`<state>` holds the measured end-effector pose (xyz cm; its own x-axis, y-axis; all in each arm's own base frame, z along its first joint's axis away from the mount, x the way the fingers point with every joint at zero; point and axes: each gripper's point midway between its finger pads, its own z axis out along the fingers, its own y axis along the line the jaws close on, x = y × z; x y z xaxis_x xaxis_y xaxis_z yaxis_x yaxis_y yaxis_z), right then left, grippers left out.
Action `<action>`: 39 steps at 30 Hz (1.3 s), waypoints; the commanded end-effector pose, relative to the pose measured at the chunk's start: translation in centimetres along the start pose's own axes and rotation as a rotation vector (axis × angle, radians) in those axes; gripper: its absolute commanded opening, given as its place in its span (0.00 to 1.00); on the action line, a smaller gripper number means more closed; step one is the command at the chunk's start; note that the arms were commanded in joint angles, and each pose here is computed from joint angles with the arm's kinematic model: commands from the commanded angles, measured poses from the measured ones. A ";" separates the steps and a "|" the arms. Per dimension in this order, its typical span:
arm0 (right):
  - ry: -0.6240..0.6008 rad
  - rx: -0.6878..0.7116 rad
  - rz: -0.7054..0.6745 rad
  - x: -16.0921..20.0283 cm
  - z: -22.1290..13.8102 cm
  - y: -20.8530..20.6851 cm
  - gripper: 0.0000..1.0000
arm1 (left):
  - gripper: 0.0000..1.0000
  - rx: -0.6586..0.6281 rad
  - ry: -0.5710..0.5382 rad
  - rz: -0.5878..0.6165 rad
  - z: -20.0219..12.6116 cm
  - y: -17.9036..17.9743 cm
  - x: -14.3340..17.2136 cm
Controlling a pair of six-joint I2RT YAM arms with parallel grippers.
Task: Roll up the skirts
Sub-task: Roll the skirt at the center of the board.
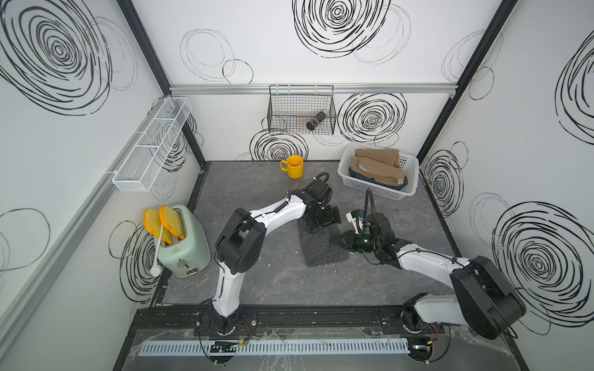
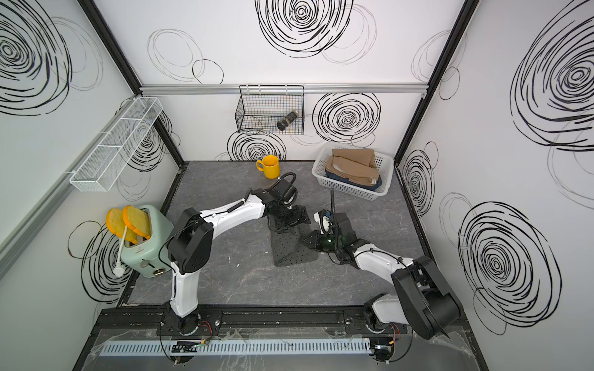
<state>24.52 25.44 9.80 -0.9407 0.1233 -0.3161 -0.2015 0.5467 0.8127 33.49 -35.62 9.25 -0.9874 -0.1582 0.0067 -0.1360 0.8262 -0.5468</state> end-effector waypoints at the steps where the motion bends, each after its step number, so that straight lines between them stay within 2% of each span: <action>1: 0.032 -0.042 -0.016 -0.2 1.1 1.9 0.08 | 0.96 -0.018 -0.055 0.036 -1.6 -1.0 -1.2; 5: 0.049 -0.016 -0.030 -0.1 2.1 2.1 0.09 | 0.97 -0.075 -0.097 0.090 -3.0 -0.8 -1.2; 9: 0.109 0.069 0.005 1.1 3.6 -1.0 0.07 | 1.00 -0.167 -0.206 0.178 -6.2 -0.2 -2.4; 11: 0.135 0.105 0.022 2.0 3.9 -2.6 0.07 | 1.00 -0.232 -0.259 0.217 -8.1 1.2 -3.0; 13: 0.158 0.133 0.033 3.0 4.1 -3.9 0.07 | 0.95 -0.265 -0.283 0.247 -9.3 3.2 -3.0; 15: 0.168 0.152 0.038 3.6 4.1 -4.9 0.07 | 0.88 -0.226 -0.317 0.255 -10.4 5.2 -2.6; 19: 0.179 0.187 0.037 4.1 4.0 -6.2 0.07 | 0.78 -0.062 -0.324 0.167 -10.6 9.1 -1.2; 22: 0.180 0.194 0.039 4.0 3.8 -6.6 0.07 | 0.79 0.114 -0.284 0.162 -10.0 10.2 0.3; 24: 0.181 0.195 0.035 3.7 3.8 -6.6 0.06 | 0.92 0.167 -0.272 0.146 -9.1 10.8 0.7; 28: 0.170 0.210 0.025 2.8 3.7 -6.3 0.06 | 0.98 0.349 -0.238 0.150 -7.5 8.9 1.2; 31: 0.174 0.218 0.022 2.5 3.8 -6.2 0.06 | 0.98 0.301 -0.264 0.156 -7.0 8.9 0.8; 35: 0.182 0.242 0.022 2.5 3.9 -6.8 0.06 | 1.00 0.286 -0.247 0.087 -4.7 9.9 1.2; 37: 0.174 0.247 0.013 2.3 3.8 -6.6 0.06 | 0.96 0.289 -0.212 0.064 -2.6 10.4 1.9; 39: 0.153 0.255 -0.001 1.5 3.5 -6.3 0.06 | 0.84 0.274 -0.168 0.052 -0.6 11.0 2.5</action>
<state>24.76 26.12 2.89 -0.9772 0.0036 -0.2121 -0.1506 0.6922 0.7058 29.93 -25.59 5.96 -0.9557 -0.2195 -0.1960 -0.0059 0.6801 -0.7331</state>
